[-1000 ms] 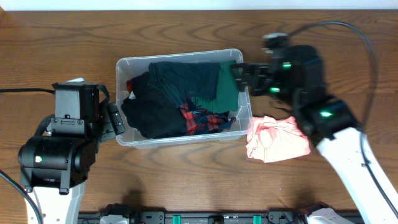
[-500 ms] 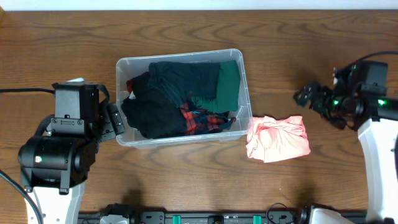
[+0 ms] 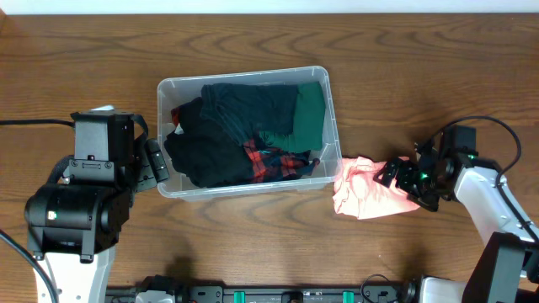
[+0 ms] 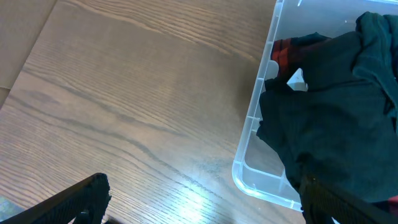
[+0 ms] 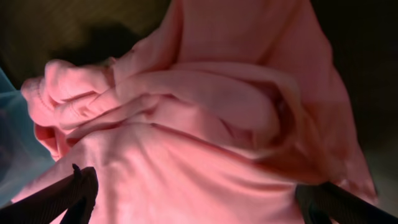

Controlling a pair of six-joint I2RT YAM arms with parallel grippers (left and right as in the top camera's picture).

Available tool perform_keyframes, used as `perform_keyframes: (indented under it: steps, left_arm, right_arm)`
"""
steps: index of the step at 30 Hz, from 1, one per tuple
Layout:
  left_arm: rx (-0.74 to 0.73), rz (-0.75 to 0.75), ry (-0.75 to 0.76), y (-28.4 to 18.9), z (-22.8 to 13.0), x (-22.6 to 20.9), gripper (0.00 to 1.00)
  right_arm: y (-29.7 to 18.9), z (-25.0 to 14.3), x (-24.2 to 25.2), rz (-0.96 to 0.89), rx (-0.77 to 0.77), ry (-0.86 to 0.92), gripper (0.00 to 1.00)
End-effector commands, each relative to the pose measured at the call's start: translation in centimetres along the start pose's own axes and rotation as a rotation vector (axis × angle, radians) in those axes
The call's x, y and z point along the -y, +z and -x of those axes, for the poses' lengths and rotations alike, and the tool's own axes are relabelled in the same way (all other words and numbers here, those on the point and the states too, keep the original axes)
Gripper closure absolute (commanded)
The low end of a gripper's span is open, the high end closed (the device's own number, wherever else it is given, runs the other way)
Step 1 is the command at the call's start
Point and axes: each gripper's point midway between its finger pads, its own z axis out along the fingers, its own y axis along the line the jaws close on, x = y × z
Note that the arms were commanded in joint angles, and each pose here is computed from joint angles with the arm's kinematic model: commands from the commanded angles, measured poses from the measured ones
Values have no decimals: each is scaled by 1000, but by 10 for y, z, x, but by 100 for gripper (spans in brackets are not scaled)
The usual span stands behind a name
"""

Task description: Pack container

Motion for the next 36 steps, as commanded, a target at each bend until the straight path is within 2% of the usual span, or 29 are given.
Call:
perform_keyframes:
  steps: [1,3,4,5,6,7,8,9,11,15,19,24,27,32,36]
  left_arm:
    - [4,14,-9,-1,1,-3,2]
    - [4,14,-9,-1,1,-3,2]
    - [4,14,-9,-1,1,-3,2]
    - [4,14,-9,-1,1,-3,2]
    - [4,14,-9,-1,1,-3,2]
    - [4,14,-9,-1,1,-3,2]
    - [4,14,-9,-1,1,-3,2]
    - [4,14,-9,-1,1,-3,2]
    - [4,14,-9,-1,1,-3,2]
    - [4,14,-9,-1,1,-3,2]
    - [4,14,-9,-1,1,-3,2]
    - [4,14,-9,-1,1,-3,2]
    - [4,14,-9,-1,1,-3,2]
    - [4,14,-9,-1,1,-3,2]
    - [4,14,-9,-1,1,-3,2]
  right_arm:
    - [21,-28,-7,120,-84,9,4]
    - [27,-32,-7,144,-81,7,15]
    - [29,-34,-7,153,-80,6,25]
    - [31,-35,-6,157,-81,7,42]
    - [31,-35,-6,156,-81,5,54]
    - [31,-35,-6,157,-79,4,59]
    - [30,-34,-7,157,-77,2,60]
    - [30,-35,-6,156,-78,3,59]
    - [31,-40,-2,132,-97,21,41]
    - [30,-51,33,-72,-124,129,27]
    - [30,-53,37,-94,-128,116,16]
    - [30,-52,43,-126,-120,127,12]
    - [26,-43,62,-218,-67,213,9]
    - [22,-22,73,-196,27,333,9]
    - [13,-10,94,-212,89,418,3]
